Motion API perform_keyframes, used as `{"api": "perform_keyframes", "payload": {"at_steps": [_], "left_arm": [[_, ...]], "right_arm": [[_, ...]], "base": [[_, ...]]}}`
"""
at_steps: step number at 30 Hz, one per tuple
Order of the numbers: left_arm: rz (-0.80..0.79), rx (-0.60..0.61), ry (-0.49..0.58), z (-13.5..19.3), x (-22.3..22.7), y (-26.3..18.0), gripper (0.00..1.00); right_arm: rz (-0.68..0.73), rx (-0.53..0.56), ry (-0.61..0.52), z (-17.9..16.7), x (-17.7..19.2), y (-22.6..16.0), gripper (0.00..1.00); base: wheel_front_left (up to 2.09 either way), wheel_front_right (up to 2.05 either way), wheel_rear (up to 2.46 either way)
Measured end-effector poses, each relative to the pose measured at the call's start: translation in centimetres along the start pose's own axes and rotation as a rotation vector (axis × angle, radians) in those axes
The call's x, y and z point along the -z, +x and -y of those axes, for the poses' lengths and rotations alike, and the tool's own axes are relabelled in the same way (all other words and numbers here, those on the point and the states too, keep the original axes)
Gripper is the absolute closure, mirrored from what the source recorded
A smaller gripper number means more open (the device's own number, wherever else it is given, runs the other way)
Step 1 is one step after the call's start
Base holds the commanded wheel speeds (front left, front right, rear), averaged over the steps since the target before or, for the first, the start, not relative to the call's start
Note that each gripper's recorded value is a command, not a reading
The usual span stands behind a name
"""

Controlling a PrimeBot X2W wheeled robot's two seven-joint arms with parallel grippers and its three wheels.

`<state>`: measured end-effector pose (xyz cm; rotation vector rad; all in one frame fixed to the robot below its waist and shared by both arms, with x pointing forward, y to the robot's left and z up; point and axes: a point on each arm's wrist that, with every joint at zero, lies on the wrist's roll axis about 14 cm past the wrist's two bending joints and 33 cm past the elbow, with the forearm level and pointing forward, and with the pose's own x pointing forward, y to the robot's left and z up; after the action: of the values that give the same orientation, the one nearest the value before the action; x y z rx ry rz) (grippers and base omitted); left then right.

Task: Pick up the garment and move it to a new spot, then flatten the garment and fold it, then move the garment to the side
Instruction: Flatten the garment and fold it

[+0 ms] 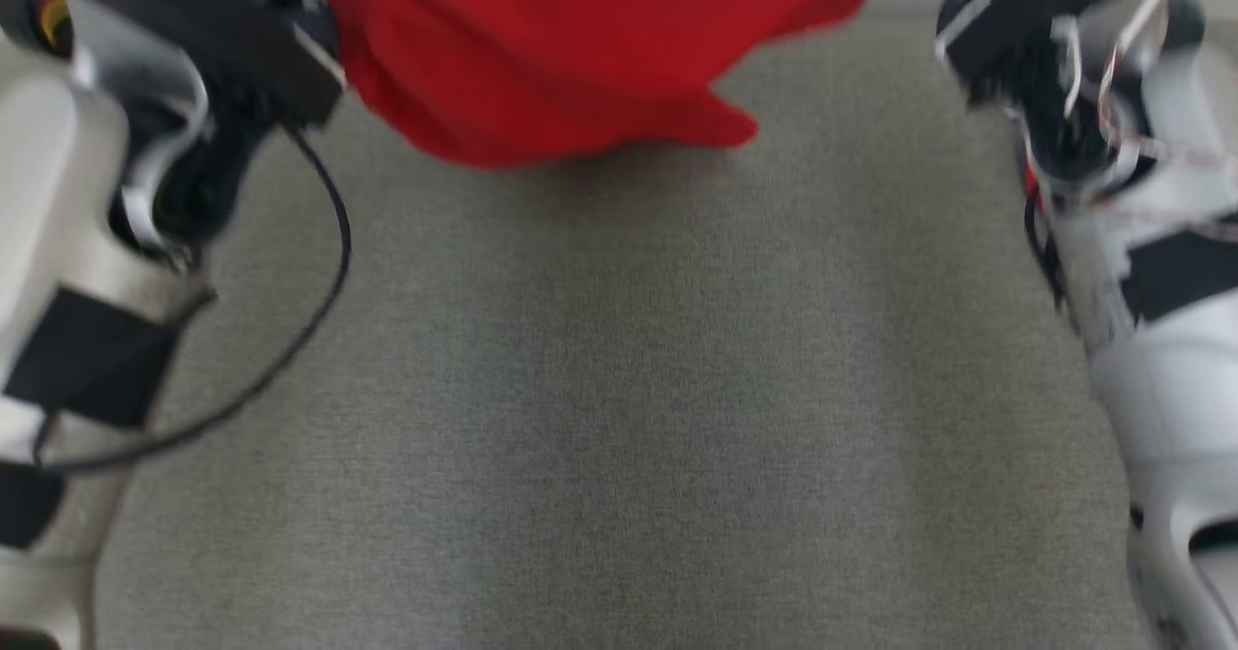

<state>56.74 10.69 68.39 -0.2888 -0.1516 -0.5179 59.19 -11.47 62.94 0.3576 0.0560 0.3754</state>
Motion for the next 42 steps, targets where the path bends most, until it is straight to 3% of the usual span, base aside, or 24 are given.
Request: {"api": "perform_keyframes", "payload": {"at_steps": [6,14,20,26,35,42], "left_arm": [[-0.009,-0.047,0.004,-4.4,-1.1,6.3,1.00],[0.057,-0.108,-0.017,-8.3,-2.1,10.6,1.00],[0.092,-0.092,0.012,-8.0,-2.4,12.7,1.00],[0.136,-0.081,0.023,-7.2,-3.9,13.0,1.00],[0.080,-0.081,0.002,-7.0,1.0,10.6,1.00],[-0.022,-0.109,-0.085,-7.1,8.0,4.5,1.00]], "right_arm": [[0.034,0.008,-0.034,0.0,-3.5,7.3,1.00],[0.066,0.083,-0.081,2.8,-4.8,11.4,1.00],[0.113,0.115,-0.112,3.9,-5.5,12.8,1.00],[0.173,0.087,-0.135,2.1,-7.3,12.9,1.00],[0.106,0.050,-0.142,1.3,-2.8,11.6,1.00],[0.003,0.006,-0.069,1.5,3.7,7.2,1.00]], "base": [[0.00,0.00,0.00],[0.00,0.00,0.00],[0.00,0.00,0.00],[0.00,0.00,0.00],[0.00,0.00,0.00],[0.00,0.00,0.00]]}}
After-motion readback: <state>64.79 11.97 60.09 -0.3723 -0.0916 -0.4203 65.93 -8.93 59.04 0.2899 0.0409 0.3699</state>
